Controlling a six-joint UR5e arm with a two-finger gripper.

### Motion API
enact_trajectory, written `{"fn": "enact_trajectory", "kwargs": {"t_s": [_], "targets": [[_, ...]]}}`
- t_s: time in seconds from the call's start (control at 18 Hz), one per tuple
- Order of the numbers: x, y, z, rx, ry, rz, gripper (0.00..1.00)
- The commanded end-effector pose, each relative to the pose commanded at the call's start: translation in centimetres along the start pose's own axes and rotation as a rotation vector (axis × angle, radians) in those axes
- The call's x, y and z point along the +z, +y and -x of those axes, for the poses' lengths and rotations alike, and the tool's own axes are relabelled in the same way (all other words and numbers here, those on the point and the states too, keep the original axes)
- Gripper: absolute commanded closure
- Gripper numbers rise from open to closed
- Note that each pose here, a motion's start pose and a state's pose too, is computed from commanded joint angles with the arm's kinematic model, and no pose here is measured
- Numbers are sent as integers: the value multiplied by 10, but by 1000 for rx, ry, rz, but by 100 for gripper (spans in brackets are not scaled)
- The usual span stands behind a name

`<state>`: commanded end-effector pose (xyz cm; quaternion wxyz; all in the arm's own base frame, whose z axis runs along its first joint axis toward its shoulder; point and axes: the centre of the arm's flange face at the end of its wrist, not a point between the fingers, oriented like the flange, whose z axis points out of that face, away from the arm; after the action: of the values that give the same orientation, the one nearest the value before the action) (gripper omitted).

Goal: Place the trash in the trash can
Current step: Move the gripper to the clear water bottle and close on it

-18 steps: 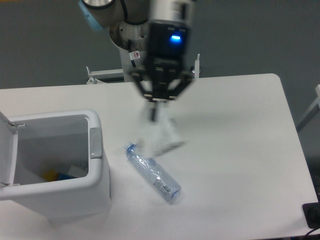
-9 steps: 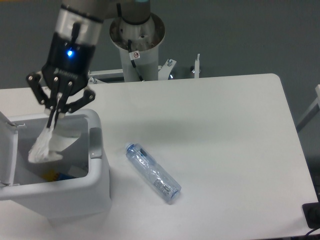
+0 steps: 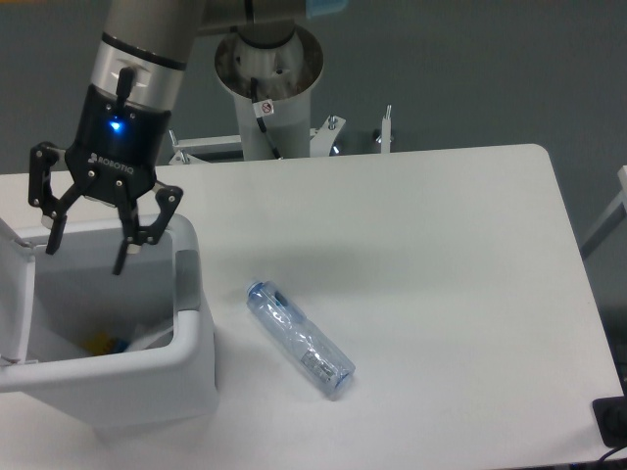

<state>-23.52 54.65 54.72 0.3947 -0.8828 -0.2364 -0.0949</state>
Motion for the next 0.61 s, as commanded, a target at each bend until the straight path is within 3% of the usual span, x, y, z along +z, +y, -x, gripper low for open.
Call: {"fn": "enact_trajectory", "kwargs": {"t_s": [0.28, 0.61], "targets": [[15, -5, 126, -186, -128, 17, 0], [89, 36, 204, -276, -290, 180, 0]]}}
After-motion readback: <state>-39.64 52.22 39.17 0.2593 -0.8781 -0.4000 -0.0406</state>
